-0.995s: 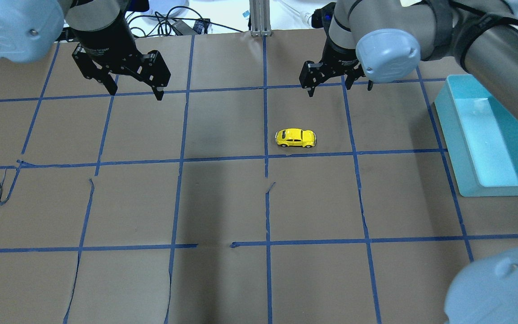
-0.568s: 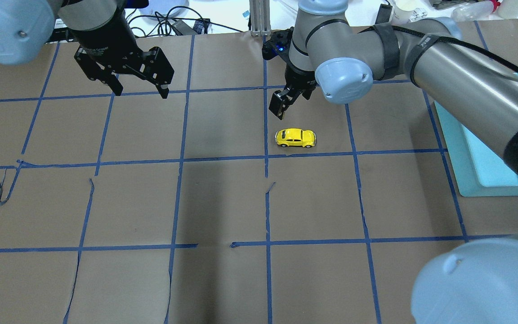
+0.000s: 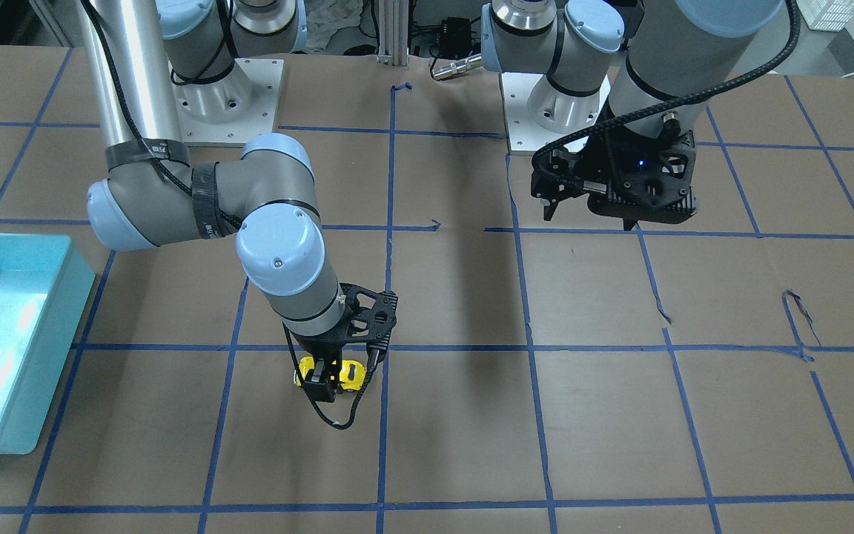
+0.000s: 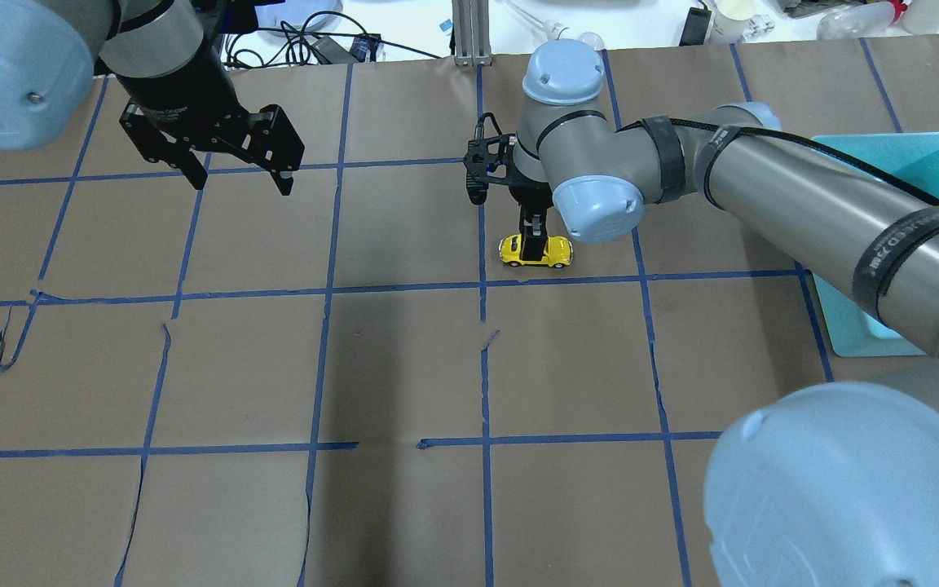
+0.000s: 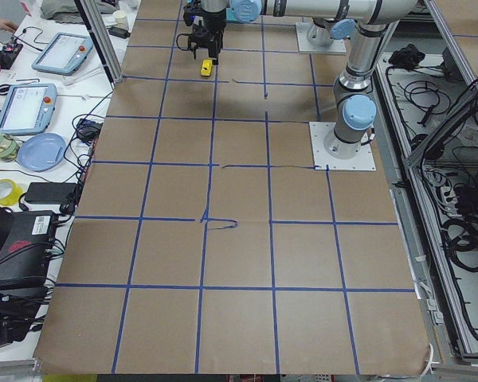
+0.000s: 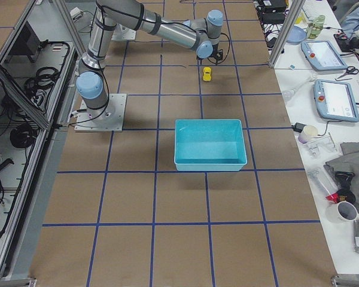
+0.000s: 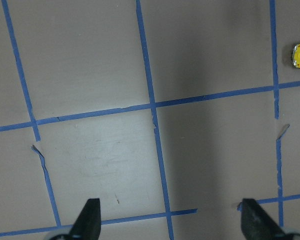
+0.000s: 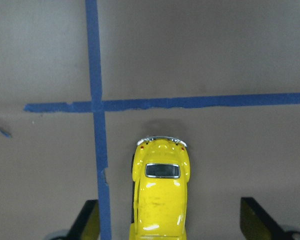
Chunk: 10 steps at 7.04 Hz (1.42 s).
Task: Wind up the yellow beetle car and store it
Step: 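Close the right gripper on the yellow car and lift it, then carry the car with the right gripper over the teal bin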
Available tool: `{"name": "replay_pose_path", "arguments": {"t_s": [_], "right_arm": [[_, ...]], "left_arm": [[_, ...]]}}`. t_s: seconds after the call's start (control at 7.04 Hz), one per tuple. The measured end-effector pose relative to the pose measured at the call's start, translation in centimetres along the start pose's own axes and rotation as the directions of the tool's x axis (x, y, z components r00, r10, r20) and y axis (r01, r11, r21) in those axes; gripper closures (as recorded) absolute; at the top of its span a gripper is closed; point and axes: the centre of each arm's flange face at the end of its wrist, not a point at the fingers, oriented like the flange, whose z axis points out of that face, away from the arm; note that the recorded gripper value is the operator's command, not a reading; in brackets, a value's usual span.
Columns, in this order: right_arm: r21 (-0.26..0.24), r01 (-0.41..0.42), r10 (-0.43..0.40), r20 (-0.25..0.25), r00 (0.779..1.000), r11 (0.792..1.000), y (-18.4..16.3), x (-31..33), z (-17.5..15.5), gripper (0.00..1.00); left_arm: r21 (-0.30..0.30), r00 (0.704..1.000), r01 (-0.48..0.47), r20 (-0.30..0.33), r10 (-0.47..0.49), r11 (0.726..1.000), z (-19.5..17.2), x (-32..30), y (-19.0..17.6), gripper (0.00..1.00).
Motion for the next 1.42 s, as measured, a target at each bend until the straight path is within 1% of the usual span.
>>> {"name": "replay_pose_path", "arguments": {"t_s": [0.14,0.28,0.43,0.57,0.71,0.85,0.99,1.14,1.28,1.42], "right_arm": [[-0.027,0.055,-0.055,0.001,0.998,0.998,0.3,0.2,1.2,0.14],[-0.039,0.072,-0.072,0.004,0.997,0.997,0.4,0.4,2.1,0.37],[-0.044,0.073,-0.072,0.009,0.997,0.996,0.5,0.5,2.7,0.73],[-0.051,0.071,-0.07,0.01,0.997,0.996,0.5,0.5,2.8,0.91],[-0.064,0.07,-0.069,0.006,0.998,0.996,0.7,0.5,2.6,0.96],[-0.074,0.069,-0.069,0.0,0.998,0.995,0.8,0.6,2.3,0.99],[-0.085,0.069,-0.07,-0.007,0.998,0.994,0.9,0.7,1.9,1.0],[-0.109,0.071,-0.074,-0.027,0.997,0.991,1.3,1.2,0.8,1.0],[-0.134,0.064,-0.073,-0.061,0.995,0.989,2.3,2.0,-1.3,1.0],[-0.147,0.049,-0.063,-0.091,0.994,0.988,4.5,3.0,-3.4,1.0]], "left_arm": [[0.005,1.0,0.009,0.002,-0.009,1.0,0.1,0.0,0.2,0.0],[0.01,1.0,0.014,0.002,-0.014,1.0,0.1,-0.1,0.4,0.0],[0.011,1.0,0.015,0.003,-0.015,1.0,0.1,-0.1,0.5,0.0],[0.011,1.0,0.015,0.003,-0.015,1.0,0.1,-0.1,0.5,0.0],[0.01,1.0,0.016,0.003,-0.016,1.0,0.2,-0.1,0.5,0.0],[0.008,1.0,0.016,0.003,-0.016,1.0,0.3,-0.1,0.5,0.0],[0.004,1.0,0.016,0.002,-0.016,1.0,0.5,-0.1,0.5,0.0],[0.001,1.0,0.017,0.001,-0.017,1.0,0.8,-0.1,0.6,0.0],[0.0,1.0,0.016,0.001,-0.016,1.0,0.9,-0.1,0.7,0.0],[0.001,1.0,0.015,0.001,-0.015,1.0,0.9,-0.2,0.7,0.0]]}}
